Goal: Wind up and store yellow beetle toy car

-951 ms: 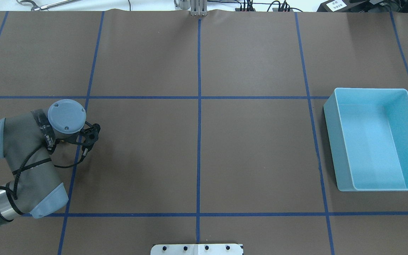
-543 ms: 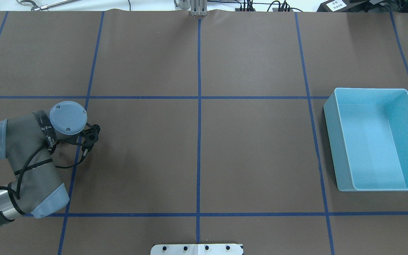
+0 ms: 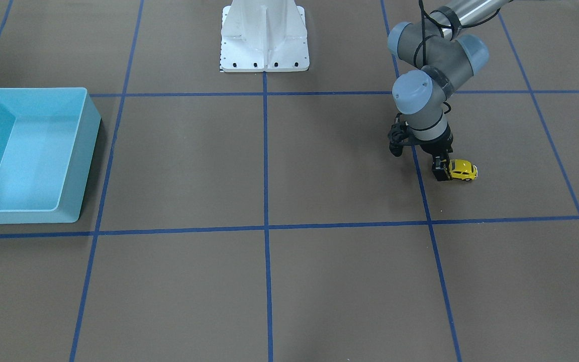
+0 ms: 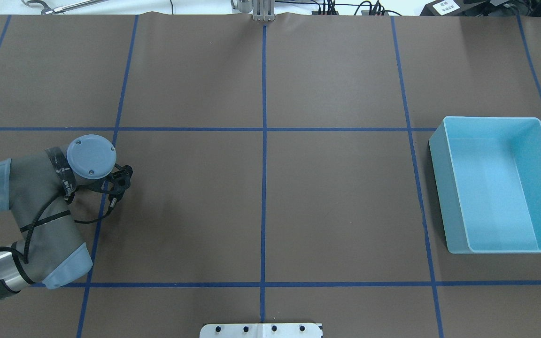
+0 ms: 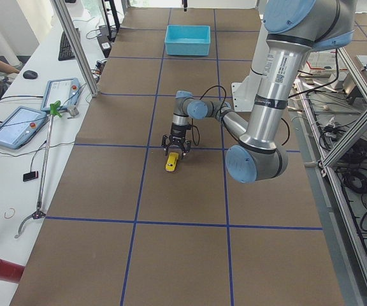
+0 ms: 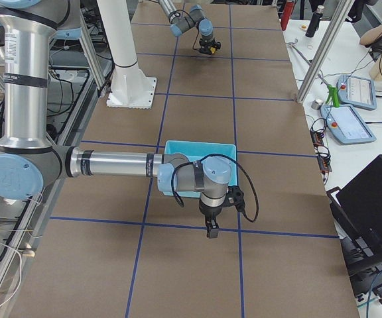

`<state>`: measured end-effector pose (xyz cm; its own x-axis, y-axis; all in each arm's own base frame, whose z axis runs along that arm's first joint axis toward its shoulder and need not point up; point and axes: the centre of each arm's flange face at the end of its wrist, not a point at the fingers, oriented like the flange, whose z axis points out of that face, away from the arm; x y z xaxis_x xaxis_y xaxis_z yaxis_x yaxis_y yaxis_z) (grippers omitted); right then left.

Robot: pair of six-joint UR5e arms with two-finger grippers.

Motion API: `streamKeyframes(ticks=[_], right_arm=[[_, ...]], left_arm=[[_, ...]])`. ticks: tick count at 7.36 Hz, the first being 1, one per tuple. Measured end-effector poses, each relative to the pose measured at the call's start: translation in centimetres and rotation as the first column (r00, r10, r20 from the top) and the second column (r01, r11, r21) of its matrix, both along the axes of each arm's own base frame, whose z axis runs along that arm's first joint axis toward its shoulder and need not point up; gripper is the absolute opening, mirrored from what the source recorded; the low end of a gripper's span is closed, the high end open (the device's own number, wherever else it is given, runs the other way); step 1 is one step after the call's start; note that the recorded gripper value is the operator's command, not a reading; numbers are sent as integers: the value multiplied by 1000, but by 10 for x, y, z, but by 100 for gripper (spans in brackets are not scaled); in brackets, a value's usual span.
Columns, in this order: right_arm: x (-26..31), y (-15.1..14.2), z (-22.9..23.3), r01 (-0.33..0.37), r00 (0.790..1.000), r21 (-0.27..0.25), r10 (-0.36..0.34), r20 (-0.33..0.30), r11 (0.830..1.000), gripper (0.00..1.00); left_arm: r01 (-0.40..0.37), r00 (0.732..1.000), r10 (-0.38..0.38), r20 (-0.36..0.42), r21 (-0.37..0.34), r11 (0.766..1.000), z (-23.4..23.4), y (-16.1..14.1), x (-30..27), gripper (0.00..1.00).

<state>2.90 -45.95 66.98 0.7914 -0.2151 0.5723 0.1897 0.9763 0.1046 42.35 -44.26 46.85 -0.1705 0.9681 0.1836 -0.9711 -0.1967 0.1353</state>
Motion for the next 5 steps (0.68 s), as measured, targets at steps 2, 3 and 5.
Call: streamKeyframes(ticks=[2,3,5], right_arm=[[0,0,0,0,1000,0,0,0,1000,100],[0,0,0,0,1000,1,0,0,1000,100],[0,0,-1,0,1000,1,0,0,1000,100]], left_arm=[[0,1000,0,1,-1,1000,2,0,1,82],[0,1000,0,2,-1,1000,3,0,1,73],[0,1000,0,2,-2,1000,3,0,1,52]])
